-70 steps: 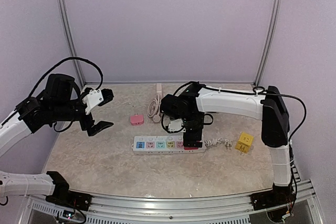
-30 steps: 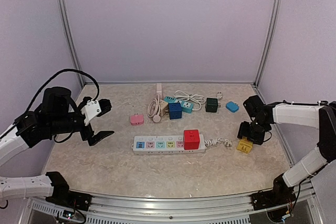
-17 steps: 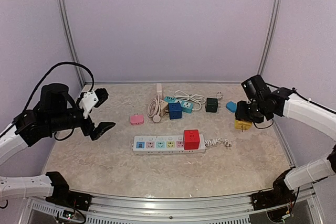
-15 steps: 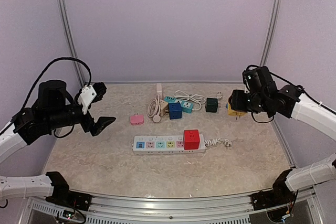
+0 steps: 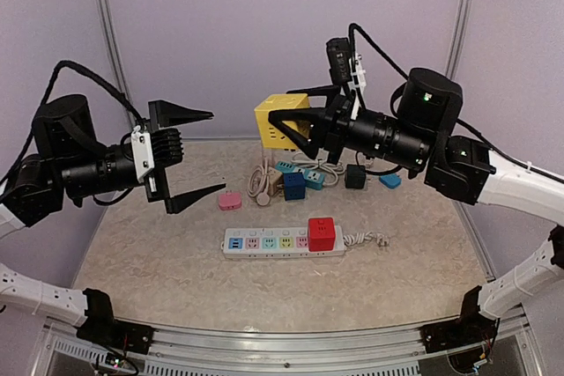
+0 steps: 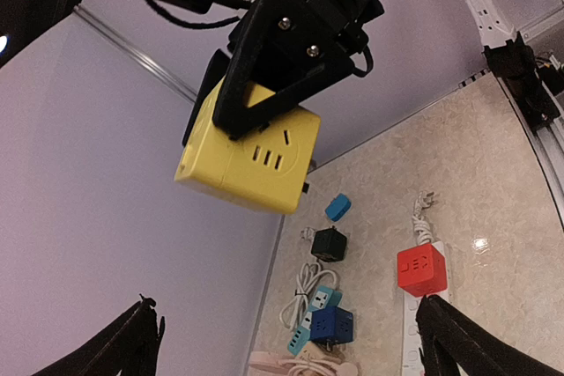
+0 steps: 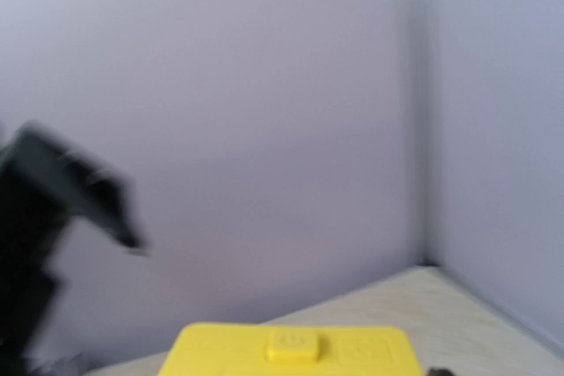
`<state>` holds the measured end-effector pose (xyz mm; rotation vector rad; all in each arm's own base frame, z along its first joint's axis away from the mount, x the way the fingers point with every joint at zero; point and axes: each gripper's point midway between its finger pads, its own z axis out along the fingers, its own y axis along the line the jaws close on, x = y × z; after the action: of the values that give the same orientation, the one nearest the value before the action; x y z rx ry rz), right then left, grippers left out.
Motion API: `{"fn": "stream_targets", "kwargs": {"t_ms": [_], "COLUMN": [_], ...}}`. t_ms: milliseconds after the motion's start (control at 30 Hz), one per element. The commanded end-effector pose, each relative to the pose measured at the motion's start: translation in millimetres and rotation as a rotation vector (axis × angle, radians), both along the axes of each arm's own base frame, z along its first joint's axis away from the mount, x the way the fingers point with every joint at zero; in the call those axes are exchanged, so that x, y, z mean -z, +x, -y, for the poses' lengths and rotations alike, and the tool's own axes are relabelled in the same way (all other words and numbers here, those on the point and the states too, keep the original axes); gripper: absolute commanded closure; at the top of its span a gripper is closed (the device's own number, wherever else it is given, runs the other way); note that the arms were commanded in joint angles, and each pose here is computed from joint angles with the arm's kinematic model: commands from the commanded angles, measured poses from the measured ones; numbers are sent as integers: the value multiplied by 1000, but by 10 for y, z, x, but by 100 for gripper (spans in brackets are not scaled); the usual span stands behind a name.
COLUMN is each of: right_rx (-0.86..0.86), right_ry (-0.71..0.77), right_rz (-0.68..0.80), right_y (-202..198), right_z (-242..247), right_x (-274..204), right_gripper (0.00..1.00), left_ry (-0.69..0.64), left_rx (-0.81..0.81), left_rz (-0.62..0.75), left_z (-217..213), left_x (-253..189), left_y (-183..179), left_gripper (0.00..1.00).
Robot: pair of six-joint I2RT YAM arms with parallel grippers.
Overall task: Insert the plug
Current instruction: Pick up the plug from the center of the board.
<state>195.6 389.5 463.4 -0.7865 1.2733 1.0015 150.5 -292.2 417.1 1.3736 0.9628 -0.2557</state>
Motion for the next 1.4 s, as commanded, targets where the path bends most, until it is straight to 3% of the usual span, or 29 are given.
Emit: {"fn": "stream_targets", "kwargs": {"t_ms": [0, 167, 333, 567, 867, 1033, 1133, 1167, 1367], "right_rx": [-212, -235, -230, -215, -198, -199, -204, -205, -188], "right_ry": [38, 57, 57, 47, 18, 14, 8, -2, -66], "right_rz": [199, 230, 219, 209, 193, 193, 188, 183, 157], "right_y": [-618, -753, -730, -688, -631, -627, -629, -629, -589], "right_z": [-241, -284, -343, -382, -436, -447, -462, -470, -472], "right_x": [-341, -358, -310, -270, -217, -218, -198, -190, -63], "right_gripper": [100, 100, 100, 100, 100, 100, 100, 100, 100], "left_ry": [58, 174, 111, 111, 120, 131, 143, 143, 150], "left_rx": [32, 95, 36, 22, 33, 33, 35, 29, 8], "left_rz": [407, 585, 728, 866, 920, 909, 906, 904, 888], "left_z": [161, 231, 323, 383, 387, 382, 380, 377, 358], "left_x": [-217, 11, -129, -162, -138, -131, -100, -109, -95], "left_y": [-98, -187, -191, -196, -228, -218, -213, -204, -166], "left_gripper": [1, 1, 5, 7, 10, 26, 41, 55, 97]}}
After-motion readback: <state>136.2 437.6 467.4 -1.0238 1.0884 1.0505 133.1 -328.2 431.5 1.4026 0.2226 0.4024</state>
